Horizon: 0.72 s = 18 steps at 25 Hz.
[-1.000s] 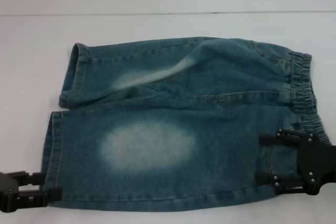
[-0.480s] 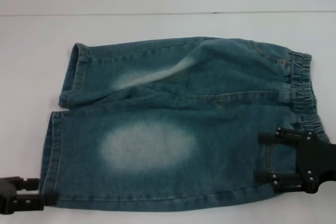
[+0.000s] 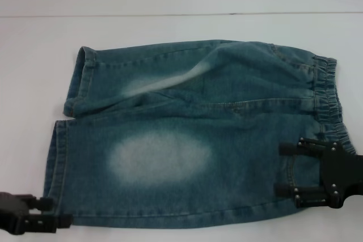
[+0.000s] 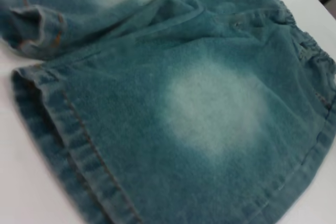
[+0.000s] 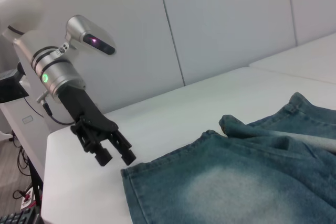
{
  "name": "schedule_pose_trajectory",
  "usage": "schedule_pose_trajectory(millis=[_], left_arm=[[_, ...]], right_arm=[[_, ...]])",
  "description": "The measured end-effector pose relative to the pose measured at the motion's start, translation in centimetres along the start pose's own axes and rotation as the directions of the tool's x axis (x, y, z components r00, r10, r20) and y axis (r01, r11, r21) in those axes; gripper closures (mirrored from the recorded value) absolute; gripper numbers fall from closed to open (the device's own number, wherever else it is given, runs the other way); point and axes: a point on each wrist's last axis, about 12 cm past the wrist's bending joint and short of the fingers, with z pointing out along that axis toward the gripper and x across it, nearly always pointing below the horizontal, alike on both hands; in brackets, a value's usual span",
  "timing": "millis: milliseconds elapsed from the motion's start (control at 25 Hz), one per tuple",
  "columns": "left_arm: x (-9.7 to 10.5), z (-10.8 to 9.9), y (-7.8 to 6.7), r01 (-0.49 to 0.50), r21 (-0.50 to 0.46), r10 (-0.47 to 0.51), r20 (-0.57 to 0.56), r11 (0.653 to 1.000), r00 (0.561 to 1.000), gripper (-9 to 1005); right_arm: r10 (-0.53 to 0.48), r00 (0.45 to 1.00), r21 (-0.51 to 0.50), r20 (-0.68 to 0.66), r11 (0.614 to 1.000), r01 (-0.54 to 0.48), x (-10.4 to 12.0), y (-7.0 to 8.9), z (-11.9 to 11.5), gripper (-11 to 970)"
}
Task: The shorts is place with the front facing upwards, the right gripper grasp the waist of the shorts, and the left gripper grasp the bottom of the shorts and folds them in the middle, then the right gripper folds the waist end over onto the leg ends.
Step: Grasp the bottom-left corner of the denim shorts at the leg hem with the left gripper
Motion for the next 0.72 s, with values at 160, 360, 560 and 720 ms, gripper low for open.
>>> schedule_pose_trajectory(millis=[160, 360, 560, 720], left_arm=[[-0.05, -0.60, 0.58, 0.026, -0.048, -0.025, 0.019, 0.999, 0.999, 141], [0.14, -0.43, 0.96, 0.042, -0.080, -0.042, -0.003, 0.996, 0.999, 142], [-0.02, 0.27, 0.81, 0.040, -0.059, -0.042, -0.038, 0.997, 0.998, 142], [-0.21, 0.32, 0.54, 0.034, -0.037, -0.035, -0.045, 0.999, 0.998, 142]], right_arm=[[0.000, 1.000, 0.002, -0.003, 1.000, 0.000, 0.04, -0.02, -0.06, 32], [0.000, 1.000, 0.001, -0.006, 1.000, 0.000, 0.07, -0.02, -0.05, 32], [-0.001, 1.000, 0.000, -0.008, 1.000, 0.001, 0.06, -0.02, -0.05, 32], [0.000, 1.000, 0.000, -0.010, 1.000, 0.000, 0.05, -0.03, -0.08, 32]])
